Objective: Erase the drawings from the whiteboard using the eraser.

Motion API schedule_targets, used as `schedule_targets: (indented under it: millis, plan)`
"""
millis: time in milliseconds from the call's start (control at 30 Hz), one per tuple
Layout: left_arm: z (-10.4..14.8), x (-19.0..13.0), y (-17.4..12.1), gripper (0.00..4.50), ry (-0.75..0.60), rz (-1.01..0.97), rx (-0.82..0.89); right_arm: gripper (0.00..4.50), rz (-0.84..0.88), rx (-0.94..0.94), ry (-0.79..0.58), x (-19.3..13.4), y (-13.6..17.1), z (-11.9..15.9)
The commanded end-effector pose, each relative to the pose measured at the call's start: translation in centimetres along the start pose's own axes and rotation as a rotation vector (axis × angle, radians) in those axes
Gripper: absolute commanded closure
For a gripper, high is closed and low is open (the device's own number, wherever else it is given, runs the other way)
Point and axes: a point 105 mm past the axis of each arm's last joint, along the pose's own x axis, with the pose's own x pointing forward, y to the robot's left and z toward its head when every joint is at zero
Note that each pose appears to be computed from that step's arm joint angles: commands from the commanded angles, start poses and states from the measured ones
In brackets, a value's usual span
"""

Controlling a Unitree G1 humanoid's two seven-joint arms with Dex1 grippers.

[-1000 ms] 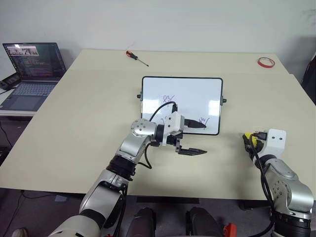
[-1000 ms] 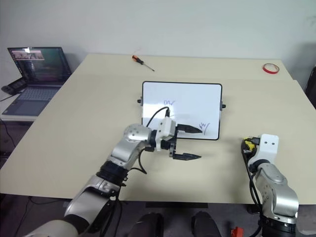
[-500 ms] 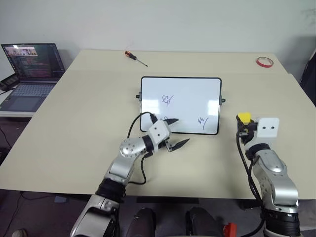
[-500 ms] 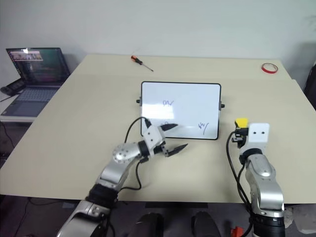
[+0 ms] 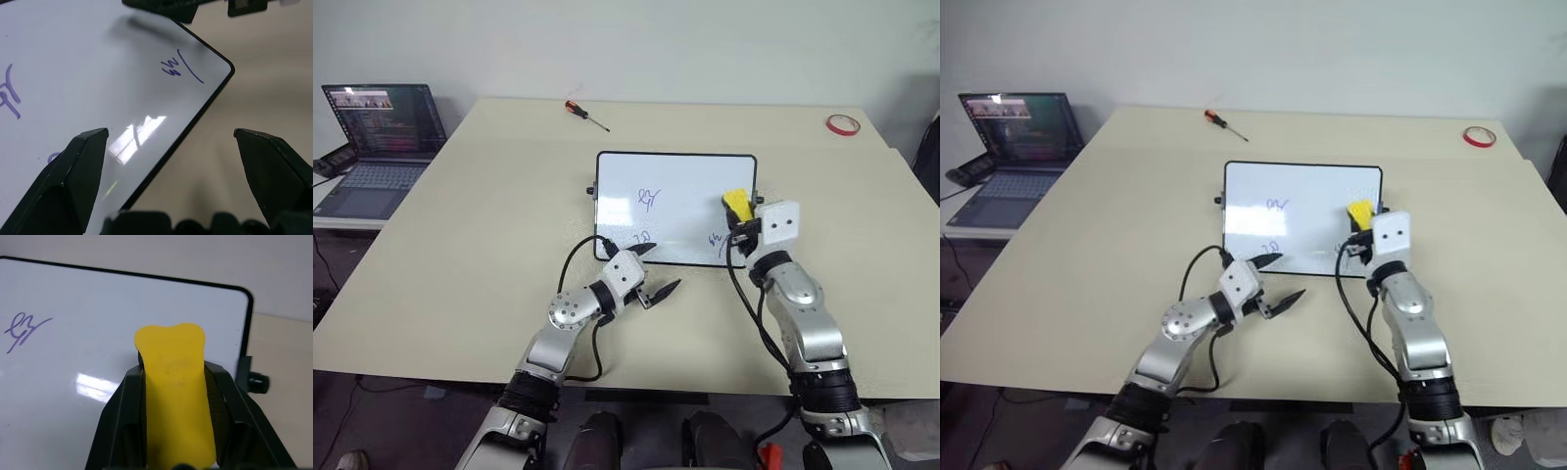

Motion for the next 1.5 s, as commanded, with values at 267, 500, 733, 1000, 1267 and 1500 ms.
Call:
schedule_targets:
  millis: [267, 500, 733, 1000, 1267, 1500]
  plan:
    - [1.8, -0.4, 2.0, 0.0, -0.036, 0.064, 0.059, 3.28, 0.175, -0.165, 0.266, -1.6, 2.7, -5.3]
    - [1.5, -0.9, 1.0, 0.0, -0.024, 0.061, 0.036, 3.28, 0.177, -0.207, 0.407, -4.7, 1.6, -7.4]
    - [1.6, -0.7, 0.4, 0.0, -0.026, 0.053, 0.016, 3.28, 0.113, -0.212, 0.423, -6.8, -0.4, -7.0]
    - [1.8, 0.0, 0.5, 0.0, -0.036, 0.036, 0.017, 3.28, -0.014, -0.183, 0.164, -3.1, -1.3, -2.3]
    - [2.0, 0.2, 1.0, 0.0, -0.043, 0.046, 0.029, 3.28, 0.002, -0.215, 0.133, -0.7, -0.7, -1.6]
    - [2.0, -0.2, 1.0, 0.0, -0.037, 0.059, 0.029, 3.28, 0.051, -0.269, 0.349, -3.0, -1.1, -6.4]
